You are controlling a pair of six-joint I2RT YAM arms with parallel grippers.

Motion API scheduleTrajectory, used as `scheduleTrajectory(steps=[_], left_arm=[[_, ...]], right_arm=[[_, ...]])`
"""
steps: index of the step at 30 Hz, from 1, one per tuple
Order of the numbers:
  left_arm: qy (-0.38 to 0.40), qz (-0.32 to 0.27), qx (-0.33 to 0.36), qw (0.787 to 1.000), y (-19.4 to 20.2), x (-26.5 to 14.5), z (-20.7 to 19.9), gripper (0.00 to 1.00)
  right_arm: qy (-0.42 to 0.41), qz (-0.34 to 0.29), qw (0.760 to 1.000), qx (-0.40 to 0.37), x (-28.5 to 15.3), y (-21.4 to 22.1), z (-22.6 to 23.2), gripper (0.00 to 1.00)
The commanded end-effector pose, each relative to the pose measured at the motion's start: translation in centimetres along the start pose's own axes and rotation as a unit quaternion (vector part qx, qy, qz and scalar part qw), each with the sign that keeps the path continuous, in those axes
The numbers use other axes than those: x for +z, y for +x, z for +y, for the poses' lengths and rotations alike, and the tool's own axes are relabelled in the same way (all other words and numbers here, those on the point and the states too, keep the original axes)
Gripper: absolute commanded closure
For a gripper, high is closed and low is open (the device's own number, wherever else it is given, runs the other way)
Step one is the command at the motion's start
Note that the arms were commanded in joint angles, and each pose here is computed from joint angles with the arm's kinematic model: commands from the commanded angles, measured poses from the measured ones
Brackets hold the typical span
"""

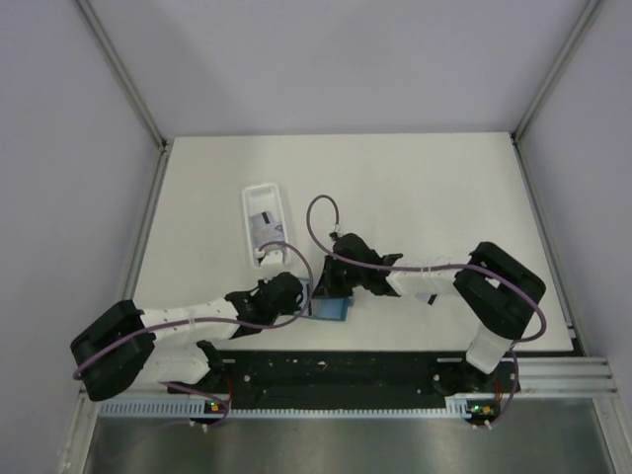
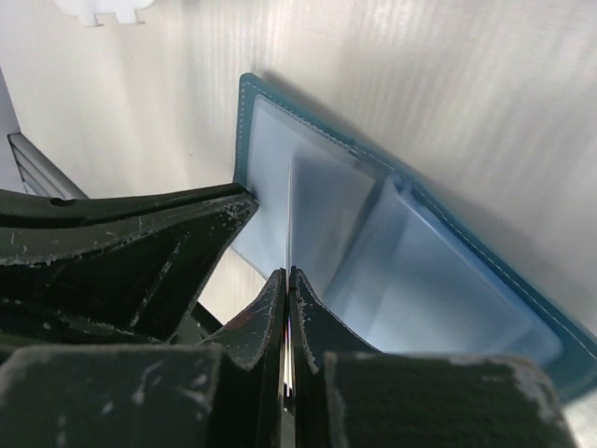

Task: Put the credit cards into the card holder
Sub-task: Insert the credit card into the card holder.

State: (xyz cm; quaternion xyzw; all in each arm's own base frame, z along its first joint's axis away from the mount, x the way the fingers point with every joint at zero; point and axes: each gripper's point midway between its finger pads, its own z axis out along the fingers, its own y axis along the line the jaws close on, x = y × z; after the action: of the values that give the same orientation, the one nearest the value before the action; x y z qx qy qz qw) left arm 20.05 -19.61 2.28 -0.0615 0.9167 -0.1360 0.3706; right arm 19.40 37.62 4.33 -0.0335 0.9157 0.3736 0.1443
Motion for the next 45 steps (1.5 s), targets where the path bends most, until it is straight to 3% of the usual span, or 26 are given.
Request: scheduleTrajectory(steps=[1,13,45], left_arm=[[-0.015,0.04,0.005,0.999,2.5,0.0,1.7,1.0],[-0.022,0.069,-0.009,0.997,3.7,-0.5,2.2,1.0],[-0.016,0.075,-0.018,0.997,4.3,-0.9,2.6,1.0]], right_arm=[[0.02,-0.051,0.998,-0.003,-1.9,-1.1,-0.1,1.0],[0.016,-0.089,0.993,0.073,-2.2,-0.3,-2.3,1.0],[0.012,-0.074,0.993,0.095,-0.5,1.1,-4.0,1.0]])
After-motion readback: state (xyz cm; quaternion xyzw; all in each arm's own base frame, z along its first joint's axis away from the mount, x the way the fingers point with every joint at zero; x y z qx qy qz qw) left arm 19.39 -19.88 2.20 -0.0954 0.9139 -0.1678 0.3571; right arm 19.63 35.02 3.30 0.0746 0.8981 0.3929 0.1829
